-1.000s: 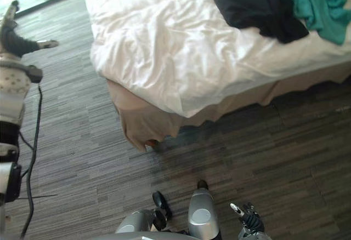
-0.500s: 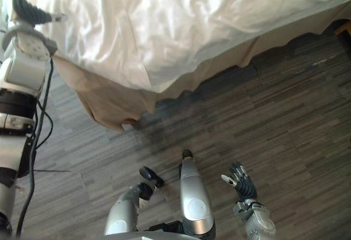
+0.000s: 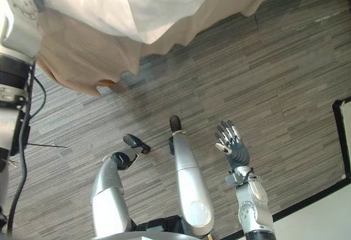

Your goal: Tidy the bed and pick cloth on bed and put in laundry

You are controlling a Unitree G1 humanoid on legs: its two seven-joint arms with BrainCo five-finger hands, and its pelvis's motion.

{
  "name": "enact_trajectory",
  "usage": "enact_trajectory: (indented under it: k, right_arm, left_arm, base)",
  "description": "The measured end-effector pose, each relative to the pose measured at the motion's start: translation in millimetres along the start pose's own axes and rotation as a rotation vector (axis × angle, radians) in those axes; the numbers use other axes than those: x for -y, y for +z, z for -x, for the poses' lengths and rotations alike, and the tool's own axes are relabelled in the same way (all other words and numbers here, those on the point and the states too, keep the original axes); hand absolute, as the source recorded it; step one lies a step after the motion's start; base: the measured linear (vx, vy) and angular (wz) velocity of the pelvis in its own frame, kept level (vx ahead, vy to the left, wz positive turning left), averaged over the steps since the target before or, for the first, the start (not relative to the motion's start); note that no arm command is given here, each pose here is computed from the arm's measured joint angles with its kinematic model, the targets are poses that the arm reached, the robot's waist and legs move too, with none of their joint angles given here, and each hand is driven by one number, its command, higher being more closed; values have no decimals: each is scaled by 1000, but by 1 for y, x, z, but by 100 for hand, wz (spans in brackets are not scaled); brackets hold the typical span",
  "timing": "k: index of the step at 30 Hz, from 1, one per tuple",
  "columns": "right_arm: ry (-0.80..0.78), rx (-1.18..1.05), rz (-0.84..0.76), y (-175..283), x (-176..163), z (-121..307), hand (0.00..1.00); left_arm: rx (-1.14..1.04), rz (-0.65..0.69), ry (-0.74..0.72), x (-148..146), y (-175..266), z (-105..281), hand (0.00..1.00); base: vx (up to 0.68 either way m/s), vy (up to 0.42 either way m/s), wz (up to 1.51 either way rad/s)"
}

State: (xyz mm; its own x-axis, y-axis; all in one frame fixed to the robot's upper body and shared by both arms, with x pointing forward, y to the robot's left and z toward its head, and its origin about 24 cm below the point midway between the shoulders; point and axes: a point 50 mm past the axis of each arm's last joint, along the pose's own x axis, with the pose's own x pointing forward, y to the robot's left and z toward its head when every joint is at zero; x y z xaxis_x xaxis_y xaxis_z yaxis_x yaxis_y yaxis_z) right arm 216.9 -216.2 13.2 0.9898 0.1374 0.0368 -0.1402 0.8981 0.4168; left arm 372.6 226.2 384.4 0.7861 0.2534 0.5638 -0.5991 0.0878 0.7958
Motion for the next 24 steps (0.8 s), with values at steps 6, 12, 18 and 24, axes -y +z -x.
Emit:
enact_trajectory:
  k: [6, 12, 18, 24]
  right_arm:
    - [2, -24, 37, 4, 4, 4, 0]
    - [-73, -128, 108, -6, 20, 28, 0]
    - [-305, -348, 109, -46, 51, 77, 0]
    - [-671, -621, 48, -92, 87, 165, 0]
  left_arm:
    - [92, 46, -223, 34, -16, 12, 100]
    - [150, 167, -511, 105, -43, 59, 100]
    - [32, 523, -590, 157, -86, 130, 100]
    - [-384, 901, -598, 231, -101, 240, 0]
  base:
    - [25, 41, -5]
    - [22, -37, 19]
    - [104, -59, 31]
    - [200, -77, 29]
